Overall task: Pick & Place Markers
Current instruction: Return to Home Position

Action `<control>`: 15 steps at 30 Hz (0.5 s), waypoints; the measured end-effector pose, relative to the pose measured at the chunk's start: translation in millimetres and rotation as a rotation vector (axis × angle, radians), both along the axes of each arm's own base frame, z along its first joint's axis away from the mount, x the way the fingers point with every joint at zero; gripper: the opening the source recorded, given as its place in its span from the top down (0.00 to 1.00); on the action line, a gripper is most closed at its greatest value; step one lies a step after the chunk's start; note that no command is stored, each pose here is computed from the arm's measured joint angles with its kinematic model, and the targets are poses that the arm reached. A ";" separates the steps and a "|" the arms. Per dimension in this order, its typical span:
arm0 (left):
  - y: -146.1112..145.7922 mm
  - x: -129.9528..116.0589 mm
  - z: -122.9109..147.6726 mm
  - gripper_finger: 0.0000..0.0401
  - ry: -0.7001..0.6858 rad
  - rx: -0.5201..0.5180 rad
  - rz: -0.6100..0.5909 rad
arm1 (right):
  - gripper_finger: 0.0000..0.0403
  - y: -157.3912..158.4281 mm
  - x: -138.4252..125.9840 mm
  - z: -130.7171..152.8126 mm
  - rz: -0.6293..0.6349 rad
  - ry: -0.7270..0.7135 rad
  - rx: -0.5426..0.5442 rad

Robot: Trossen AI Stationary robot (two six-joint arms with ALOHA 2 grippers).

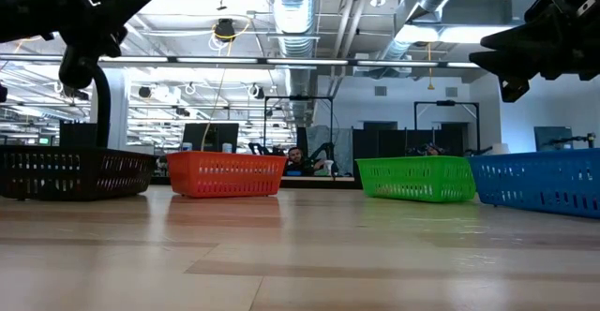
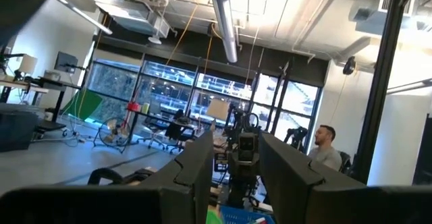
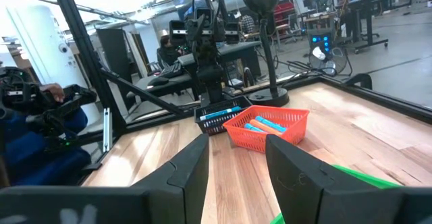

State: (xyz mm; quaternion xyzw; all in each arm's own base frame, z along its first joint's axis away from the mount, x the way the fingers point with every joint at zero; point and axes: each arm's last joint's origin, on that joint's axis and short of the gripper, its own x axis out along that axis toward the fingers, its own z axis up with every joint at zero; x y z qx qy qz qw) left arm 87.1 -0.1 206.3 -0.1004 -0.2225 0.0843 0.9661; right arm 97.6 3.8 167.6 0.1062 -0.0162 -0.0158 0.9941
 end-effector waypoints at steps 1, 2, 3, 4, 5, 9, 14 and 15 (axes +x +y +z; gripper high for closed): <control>0.0 0.0 0.0 0.71 0.000 0.000 0.000 | 0.66 0.0 0.0 0.1 0.000 0.000 0.000; 0.0 0.1 -0.1 0.71 0.001 0.000 0.000 | 0.66 0.0 0.0 0.1 0.000 0.000 0.000; -0.1 0.6 -0.6 0.71 0.008 0.001 0.000 | 0.66 0.0 0.0 0.0 0.000 0.000 0.000; -0.1 1.1 -1.3 0.71 0.017 0.002 0.000 | 0.66 0.0 0.0 0.0 0.000 0.000 0.000; -0.2 1.9 -2.4 0.71 0.030 0.003 0.000 | 0.67 0.0 0.0 0.0 0.000 0.000 0.000; -0.7 6.7 -10.0 0.71 0.121 0.012 0.000 | 0.66 0.0 0.0 -0.1 0.000 0.000 0.000; -1.1 11.2 -15.6 0.71 0.188 0.019 0.000 | 0.66 0.0 0.0 -0.1 0.000 0.000 0.000; -1.2 12.4 -17.5 0.71 0.211 0.021 0.000 | 0.66 0.0 0.0 0.0 0.000 0.000 0.000</control>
